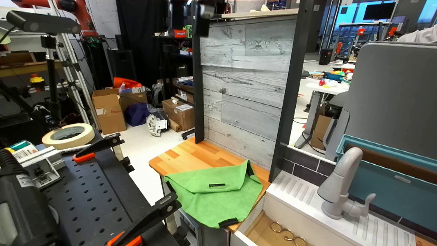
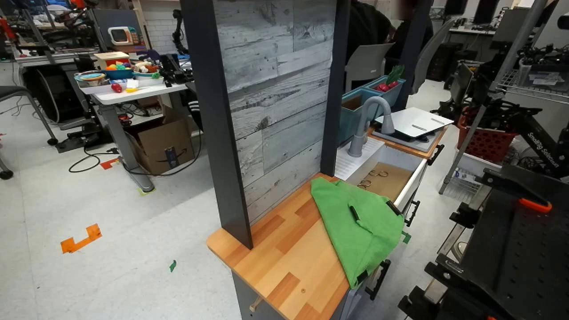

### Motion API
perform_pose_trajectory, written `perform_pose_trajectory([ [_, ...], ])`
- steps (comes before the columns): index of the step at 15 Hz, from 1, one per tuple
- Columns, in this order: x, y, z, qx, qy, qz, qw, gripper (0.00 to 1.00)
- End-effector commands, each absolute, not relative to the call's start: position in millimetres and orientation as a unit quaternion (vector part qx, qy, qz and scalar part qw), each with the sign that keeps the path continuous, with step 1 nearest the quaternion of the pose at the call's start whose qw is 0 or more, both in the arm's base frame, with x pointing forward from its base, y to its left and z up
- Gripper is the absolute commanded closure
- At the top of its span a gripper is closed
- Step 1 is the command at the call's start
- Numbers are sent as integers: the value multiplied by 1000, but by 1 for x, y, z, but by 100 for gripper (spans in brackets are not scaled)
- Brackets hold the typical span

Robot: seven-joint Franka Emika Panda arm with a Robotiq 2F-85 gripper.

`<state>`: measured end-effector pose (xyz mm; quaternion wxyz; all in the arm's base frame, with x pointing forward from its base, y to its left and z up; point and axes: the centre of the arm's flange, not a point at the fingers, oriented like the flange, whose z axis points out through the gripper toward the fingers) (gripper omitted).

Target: Push the towel to the left

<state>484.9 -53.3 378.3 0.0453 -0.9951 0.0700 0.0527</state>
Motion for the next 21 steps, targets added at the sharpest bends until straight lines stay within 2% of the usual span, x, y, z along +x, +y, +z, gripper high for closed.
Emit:
perform_pose_trajectory([
  [1, 522, -51, 310, -995, 90, 34, 31, 0],
  [8, 533, -42, 164, -994, 86, 62, 4, 0],
  [15, 544, -52, 53, -991, 111, 64, -27, 0],
  [20, 568, -61, 0, -993, 110, 45, -26, 0],
  [21, 545, -58, 19, -991, 117, 64, -26, 0],
])
